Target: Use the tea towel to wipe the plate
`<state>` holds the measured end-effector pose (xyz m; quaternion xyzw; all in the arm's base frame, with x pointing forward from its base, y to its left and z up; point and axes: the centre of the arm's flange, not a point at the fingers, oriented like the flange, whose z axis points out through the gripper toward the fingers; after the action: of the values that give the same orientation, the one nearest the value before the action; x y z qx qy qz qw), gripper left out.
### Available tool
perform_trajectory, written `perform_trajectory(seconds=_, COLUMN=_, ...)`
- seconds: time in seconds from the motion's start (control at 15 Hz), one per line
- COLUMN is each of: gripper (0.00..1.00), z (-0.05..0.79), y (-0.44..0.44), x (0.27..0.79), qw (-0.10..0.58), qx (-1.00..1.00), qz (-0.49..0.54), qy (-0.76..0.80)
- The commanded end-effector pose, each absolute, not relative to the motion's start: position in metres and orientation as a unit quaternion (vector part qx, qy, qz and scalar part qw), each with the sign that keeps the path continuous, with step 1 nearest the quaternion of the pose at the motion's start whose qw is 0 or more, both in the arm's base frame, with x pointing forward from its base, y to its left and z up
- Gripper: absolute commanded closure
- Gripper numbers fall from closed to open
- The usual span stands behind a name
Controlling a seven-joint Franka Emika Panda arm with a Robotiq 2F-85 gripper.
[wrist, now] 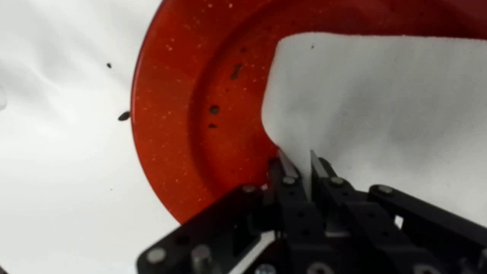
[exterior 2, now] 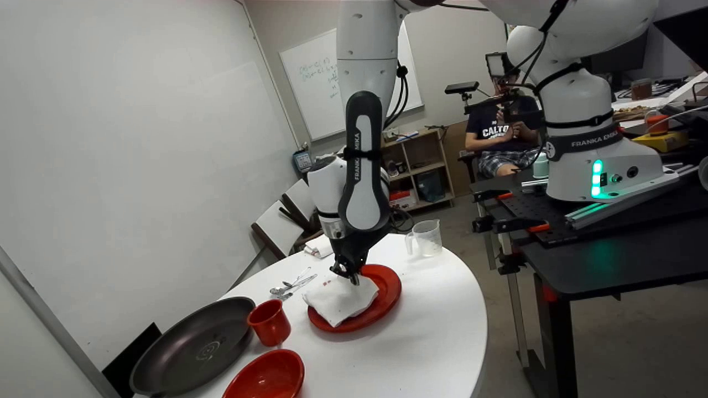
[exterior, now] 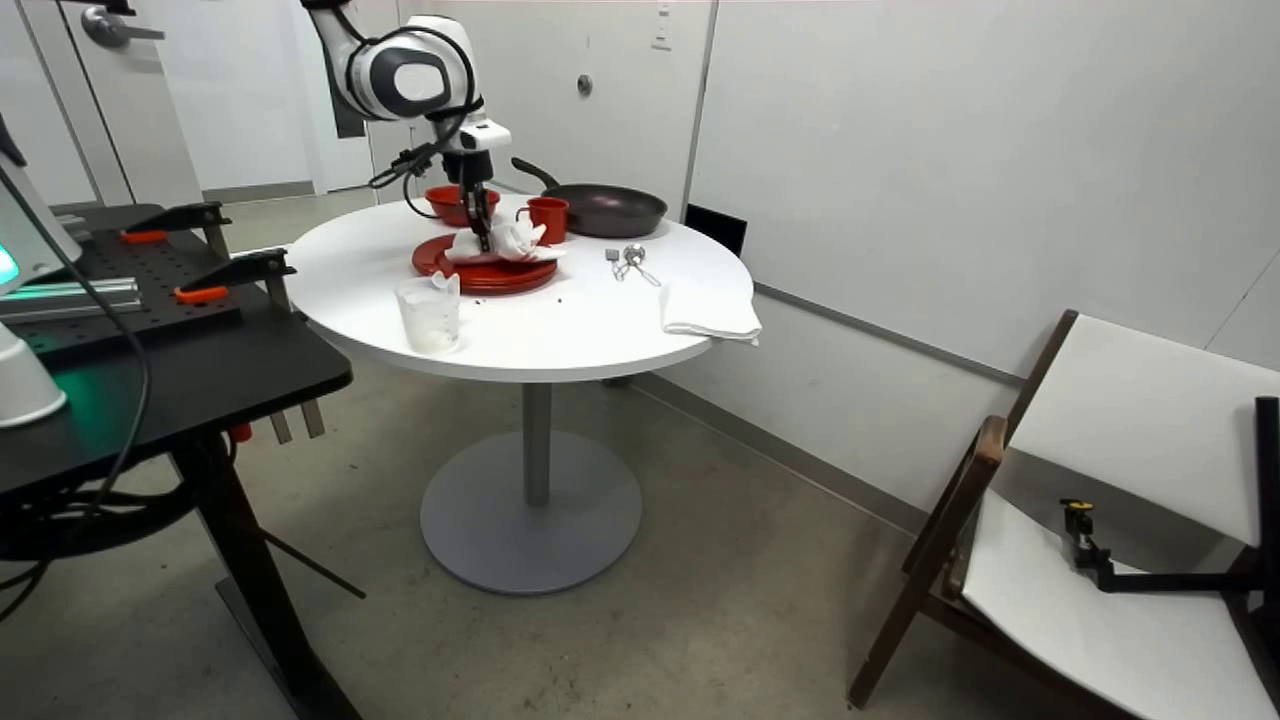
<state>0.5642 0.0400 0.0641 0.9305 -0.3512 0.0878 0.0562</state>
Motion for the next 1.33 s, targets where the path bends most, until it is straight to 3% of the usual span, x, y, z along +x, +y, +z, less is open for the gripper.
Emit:
perform_trajectory(seconds=0.0, gripper=0.97, z=0.06, y=0.045, x=0.556, qw=0.133, qx=0.923, qz=0.099, qy=-0.348)
perform_trajectory(seconds=0.27, gripper=0.97, z=0.052, y=0.041, x=0.549, qw=0.194, qx=0.911, qz=0.089, qy=-0.353)
perform_trajectory(seconds=0.47, gripper=0.97, z=0.045, y=0.043, x=0.543, qw=0.192, qx=0.913, qz=0.059, qy=-0.355)
perform_trajectory(seconds=1.0, gripper=0.98, z=0.042, y=0.054, x=0.54, qw=0.084, qx=0.92, qz=0.0, qy=-0.382)
perform_trajectory(seconds=1.27, gripper=0.98, z=0.047, y=0.069, x=0.542, qw=-0.014, qx=0.922, qz=-0.032, qy=-0.386)
